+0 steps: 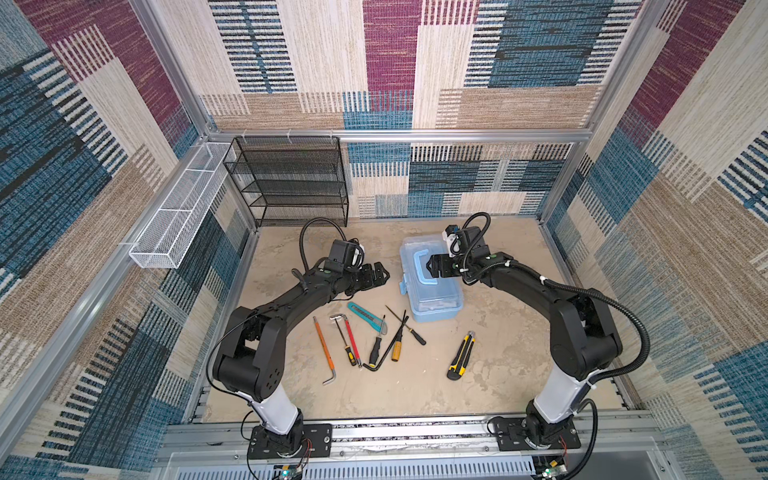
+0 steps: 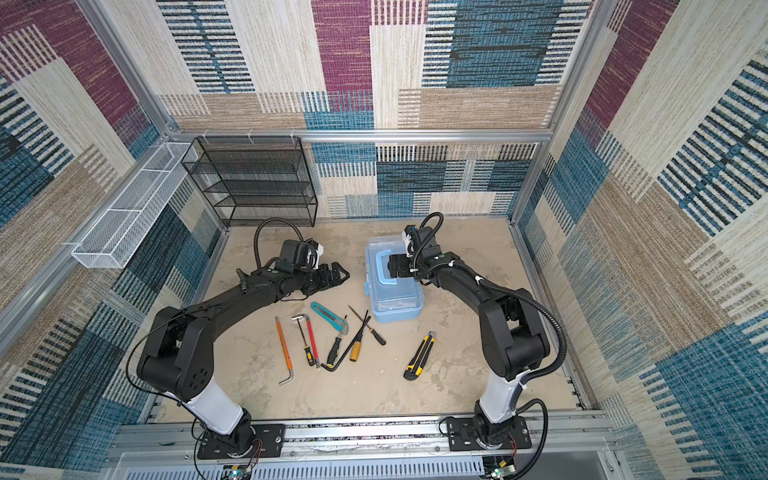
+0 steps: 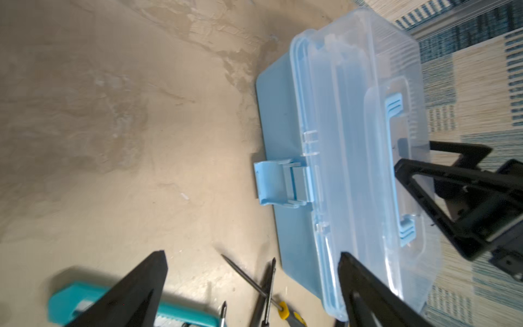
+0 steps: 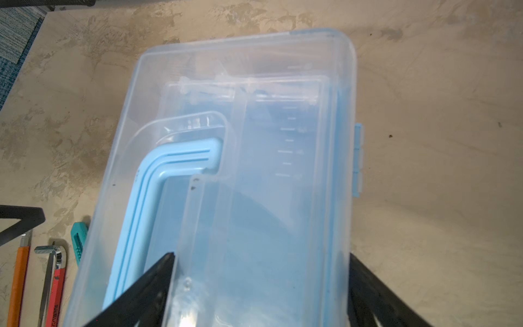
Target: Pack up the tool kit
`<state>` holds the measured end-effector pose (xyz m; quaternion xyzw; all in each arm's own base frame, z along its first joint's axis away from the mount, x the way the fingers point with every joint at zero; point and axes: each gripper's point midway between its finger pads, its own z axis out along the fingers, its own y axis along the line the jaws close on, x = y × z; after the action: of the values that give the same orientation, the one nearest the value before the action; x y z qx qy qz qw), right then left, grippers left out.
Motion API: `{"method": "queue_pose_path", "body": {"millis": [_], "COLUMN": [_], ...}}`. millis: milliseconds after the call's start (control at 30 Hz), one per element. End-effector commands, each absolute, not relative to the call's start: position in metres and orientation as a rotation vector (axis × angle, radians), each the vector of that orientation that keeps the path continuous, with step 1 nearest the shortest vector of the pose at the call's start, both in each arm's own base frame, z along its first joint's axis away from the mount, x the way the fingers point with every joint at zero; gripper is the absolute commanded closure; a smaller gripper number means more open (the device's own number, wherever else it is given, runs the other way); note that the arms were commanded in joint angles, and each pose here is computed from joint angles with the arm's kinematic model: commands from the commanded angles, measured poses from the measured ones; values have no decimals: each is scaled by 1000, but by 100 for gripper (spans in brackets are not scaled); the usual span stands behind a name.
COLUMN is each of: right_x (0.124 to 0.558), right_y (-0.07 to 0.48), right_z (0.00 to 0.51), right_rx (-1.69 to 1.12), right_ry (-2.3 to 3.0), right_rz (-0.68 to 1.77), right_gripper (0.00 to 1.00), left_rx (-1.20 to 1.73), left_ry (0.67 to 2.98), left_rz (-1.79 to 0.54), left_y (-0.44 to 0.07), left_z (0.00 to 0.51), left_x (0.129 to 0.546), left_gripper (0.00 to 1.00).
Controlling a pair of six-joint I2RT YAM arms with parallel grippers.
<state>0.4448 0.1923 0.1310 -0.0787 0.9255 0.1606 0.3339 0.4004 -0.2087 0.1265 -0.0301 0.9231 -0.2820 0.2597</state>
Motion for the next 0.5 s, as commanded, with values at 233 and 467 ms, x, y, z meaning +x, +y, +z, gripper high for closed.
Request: {"method": "queue_pose_path", "body": {"millis": [233,467], "right_x": [437,431], "right_y": [181,194], "right_z": [106,109], "right_rx": [-197,-203], "right_ry": [2516,2490], "right_rz": [303,418], "right_gripper": [18,28], "left_rx": [-3,143], "left_ry": [2539,2521], "left_rz": [-407,-444], "left_y": [-185,-212], "left_z": [123,129], "left_x": [395,385], "left_gripper": [1,2]}}
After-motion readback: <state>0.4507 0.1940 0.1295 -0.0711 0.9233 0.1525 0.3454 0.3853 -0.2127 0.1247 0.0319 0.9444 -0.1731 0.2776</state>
